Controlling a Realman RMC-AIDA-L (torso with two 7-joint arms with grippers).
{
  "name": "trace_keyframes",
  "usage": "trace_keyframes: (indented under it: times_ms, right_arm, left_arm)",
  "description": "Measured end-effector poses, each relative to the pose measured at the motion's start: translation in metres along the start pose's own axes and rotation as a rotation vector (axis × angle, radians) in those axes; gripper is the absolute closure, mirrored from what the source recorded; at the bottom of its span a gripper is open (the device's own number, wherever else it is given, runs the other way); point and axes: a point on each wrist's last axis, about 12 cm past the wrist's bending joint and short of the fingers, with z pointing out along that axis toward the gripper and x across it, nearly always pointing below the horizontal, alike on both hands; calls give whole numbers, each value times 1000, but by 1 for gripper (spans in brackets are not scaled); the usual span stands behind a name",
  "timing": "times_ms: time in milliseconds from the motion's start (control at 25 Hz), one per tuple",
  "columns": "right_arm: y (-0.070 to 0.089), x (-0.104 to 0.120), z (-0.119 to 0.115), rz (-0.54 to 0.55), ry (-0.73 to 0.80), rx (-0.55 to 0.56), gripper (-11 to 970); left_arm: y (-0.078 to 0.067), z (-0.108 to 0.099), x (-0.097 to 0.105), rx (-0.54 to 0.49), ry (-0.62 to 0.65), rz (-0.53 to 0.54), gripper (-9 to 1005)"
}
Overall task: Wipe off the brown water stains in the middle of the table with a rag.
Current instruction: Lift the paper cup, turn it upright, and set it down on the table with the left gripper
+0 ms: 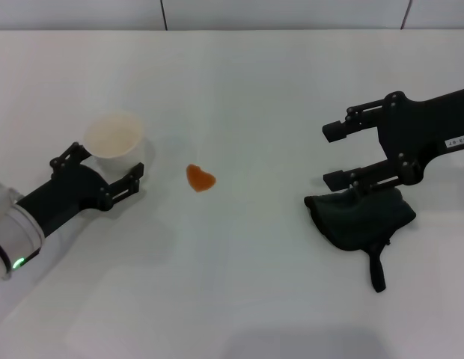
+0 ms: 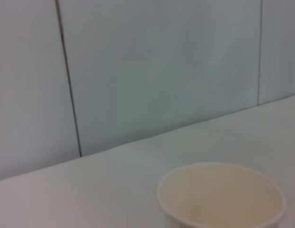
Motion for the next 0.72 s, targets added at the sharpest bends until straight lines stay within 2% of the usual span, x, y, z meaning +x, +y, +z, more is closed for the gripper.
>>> trace_keyframes:
  times_ms: [240, 720]
  right_arm:
    - [0, 0, 0, 0, 0, -4, 281]
    - [1, 0, 0, 3, 1, -5, 284]
  left_arm:
    - [6, -12, 3, -34, -16, -14, 116]
    - [-1, -32, 10, -20, -58, -75, 115]
